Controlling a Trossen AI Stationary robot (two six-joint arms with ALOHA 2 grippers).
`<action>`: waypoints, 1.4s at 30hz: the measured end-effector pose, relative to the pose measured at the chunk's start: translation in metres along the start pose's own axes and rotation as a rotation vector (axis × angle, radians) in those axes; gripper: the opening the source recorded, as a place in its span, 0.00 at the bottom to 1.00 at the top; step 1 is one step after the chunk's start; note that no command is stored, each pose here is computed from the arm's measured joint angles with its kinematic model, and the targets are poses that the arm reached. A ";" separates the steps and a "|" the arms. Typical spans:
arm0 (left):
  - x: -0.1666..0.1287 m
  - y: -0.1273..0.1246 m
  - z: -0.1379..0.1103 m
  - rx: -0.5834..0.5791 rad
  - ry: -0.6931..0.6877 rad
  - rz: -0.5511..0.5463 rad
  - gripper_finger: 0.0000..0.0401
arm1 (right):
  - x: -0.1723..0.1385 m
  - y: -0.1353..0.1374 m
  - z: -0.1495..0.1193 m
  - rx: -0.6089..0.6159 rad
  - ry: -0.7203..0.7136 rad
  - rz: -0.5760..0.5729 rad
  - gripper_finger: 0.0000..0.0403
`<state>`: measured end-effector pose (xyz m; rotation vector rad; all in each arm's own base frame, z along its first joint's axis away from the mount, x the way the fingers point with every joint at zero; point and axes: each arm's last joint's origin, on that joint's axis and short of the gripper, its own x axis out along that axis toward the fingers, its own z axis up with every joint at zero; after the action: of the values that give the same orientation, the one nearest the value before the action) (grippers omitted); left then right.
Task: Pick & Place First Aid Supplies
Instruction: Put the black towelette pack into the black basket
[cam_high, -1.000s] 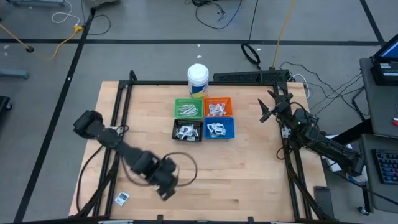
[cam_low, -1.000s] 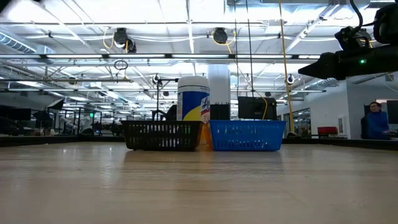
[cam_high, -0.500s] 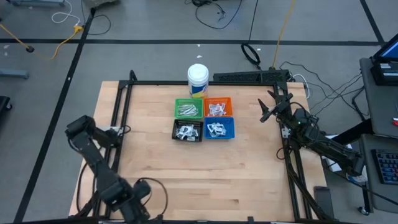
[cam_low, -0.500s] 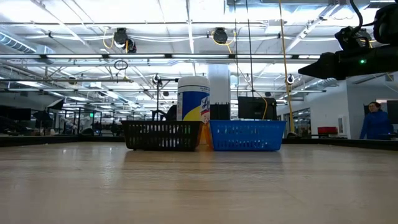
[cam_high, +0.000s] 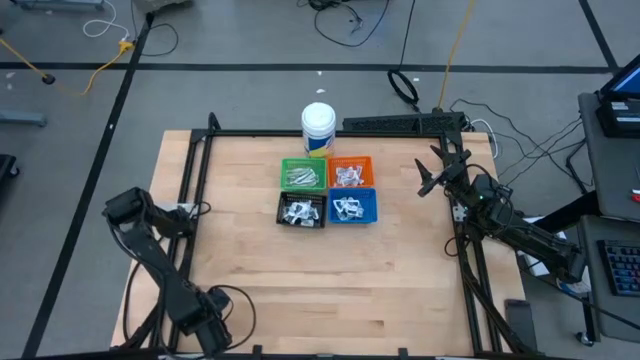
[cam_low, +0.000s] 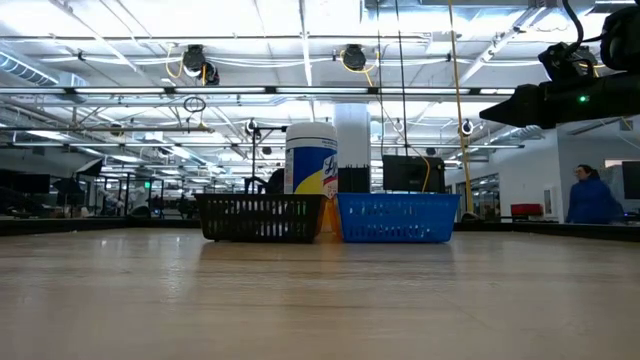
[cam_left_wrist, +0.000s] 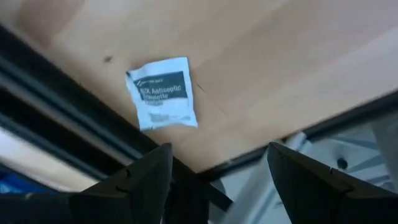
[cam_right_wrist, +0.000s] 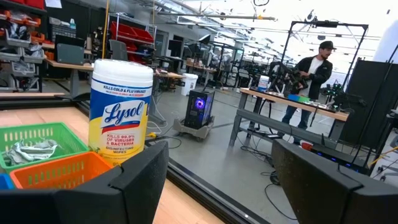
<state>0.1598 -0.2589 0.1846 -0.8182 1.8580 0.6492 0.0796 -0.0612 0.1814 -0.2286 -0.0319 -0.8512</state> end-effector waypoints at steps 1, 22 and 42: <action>0.006 0.002 0.002 0.009 0.006 -0.001 0.67 | 0.000 0.000 0.000 0.000 0.000 0.000 0.69; 0.055 0.022 0.029 0.286 0.113 -0.038 0.61 | 0.000 0.000 0.000 0.000 0.000 0.000 0.69; 0.019 0.018 0.074 0.434 -0.003 -0.120 0.03 | 0.000 0.000 0.000 0.000 0.000 0.000 0.69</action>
<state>0.1814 -0.1981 0.1392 -0.6331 1.8384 0.1587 0.0796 -0.0612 0.1814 -0.2286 -0.0322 -0.8514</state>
